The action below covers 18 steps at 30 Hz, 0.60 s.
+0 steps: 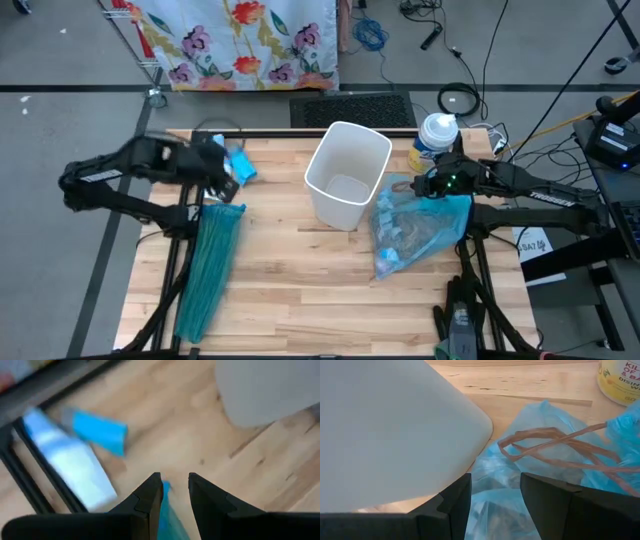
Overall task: Place trash/remove bag and relplace
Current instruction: Insert the blue trash bag into the white trash bin
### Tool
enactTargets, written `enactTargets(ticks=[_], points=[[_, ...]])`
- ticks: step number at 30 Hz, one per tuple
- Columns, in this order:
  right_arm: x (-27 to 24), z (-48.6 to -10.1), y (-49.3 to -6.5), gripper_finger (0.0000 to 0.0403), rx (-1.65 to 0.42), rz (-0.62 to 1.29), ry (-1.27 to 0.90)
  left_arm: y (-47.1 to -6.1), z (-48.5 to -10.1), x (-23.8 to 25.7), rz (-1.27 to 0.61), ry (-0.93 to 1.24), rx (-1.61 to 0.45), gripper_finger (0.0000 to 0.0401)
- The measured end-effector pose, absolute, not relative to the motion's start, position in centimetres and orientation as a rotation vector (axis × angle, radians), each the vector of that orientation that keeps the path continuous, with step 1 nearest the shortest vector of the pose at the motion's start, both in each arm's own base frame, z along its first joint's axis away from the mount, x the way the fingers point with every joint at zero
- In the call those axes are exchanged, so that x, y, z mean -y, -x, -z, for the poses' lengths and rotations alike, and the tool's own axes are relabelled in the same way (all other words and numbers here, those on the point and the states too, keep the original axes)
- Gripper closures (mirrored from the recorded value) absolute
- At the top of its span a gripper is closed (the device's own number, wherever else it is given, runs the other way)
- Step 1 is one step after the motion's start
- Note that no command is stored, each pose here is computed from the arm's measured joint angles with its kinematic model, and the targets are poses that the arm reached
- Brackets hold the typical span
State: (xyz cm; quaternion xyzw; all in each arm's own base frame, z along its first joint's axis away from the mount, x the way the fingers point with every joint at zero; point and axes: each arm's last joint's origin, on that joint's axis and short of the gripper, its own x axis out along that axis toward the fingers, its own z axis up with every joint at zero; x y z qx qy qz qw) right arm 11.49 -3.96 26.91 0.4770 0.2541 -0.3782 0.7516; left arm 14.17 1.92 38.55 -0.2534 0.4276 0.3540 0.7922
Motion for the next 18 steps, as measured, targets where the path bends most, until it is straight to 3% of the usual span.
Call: enactTargets(ticks=[8, 18], points=[[4.0, -26.9, -11.5, 0.0241, -0.558, 0.823, -1.035, -14.8, -30.7, 1.5, -0.887, 0.774, -1.108, 0.0302], [3.9, -26.9, -11.5, 0.0241, -0.578, 0.802, -1.002, -14.5, -21.9, 3.7, -0.977, 0.913, -1.145, 0.0302]])
